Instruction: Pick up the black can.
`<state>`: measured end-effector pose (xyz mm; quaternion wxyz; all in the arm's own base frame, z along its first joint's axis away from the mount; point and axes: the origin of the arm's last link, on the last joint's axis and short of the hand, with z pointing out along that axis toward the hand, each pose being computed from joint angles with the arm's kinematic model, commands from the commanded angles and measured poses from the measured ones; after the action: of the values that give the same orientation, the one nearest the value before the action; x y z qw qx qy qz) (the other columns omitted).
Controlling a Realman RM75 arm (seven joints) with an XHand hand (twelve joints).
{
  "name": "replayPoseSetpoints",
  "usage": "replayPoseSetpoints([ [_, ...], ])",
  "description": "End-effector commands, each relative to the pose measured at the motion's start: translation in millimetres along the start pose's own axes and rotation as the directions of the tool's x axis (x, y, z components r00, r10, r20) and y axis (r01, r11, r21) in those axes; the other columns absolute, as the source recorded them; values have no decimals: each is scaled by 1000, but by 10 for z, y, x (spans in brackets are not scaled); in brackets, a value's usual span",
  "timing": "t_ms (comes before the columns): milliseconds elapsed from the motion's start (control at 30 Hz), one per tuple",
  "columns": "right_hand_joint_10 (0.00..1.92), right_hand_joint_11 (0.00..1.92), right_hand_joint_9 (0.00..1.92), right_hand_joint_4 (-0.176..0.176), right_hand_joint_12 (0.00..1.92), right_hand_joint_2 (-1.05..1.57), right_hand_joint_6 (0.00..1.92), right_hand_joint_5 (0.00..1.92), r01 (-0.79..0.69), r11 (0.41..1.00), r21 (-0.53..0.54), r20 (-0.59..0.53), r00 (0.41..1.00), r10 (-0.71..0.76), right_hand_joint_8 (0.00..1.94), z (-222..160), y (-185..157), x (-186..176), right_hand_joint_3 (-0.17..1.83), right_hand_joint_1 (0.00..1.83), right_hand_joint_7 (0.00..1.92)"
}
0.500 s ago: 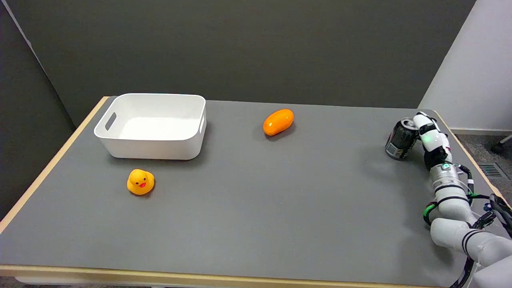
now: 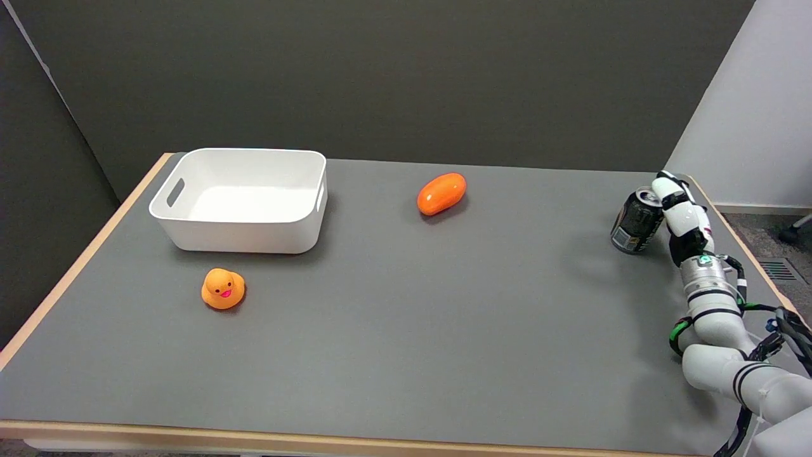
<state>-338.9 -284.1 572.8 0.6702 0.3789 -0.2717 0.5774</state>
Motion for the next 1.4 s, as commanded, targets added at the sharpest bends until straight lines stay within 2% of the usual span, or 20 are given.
replayPoseSetpoints([
  [33,568,-1,64,61,852,551,443,142,1,998,66,70,998,-5,330,32,-139,-188,978,294,188],
  [500,575,-1,63,57,861,556,444,144,18,999,51,79,997,-22,332,-29,-77,-176,978,322,190],
  [933,569,-1,59,58,863,634,444,139,33,999,12,77,996,-34,333,-68,10,-139,1025,798,184],
  [1167,523,-1,84,55,855,682,366,169,33,999,-14,71,997,-31,262,-72,50,-124,1006,964,213],
  [1300,529,-1,97,54,887,713,367,172,31,999,-29,68,997,-29,267,-72,71,-118,1019,1040,224],
  [1400,617,1,190,54,1034,769,443,227,28,999,-38,64,998,-25,341,-60,76,-117,1044,1075,325],
])
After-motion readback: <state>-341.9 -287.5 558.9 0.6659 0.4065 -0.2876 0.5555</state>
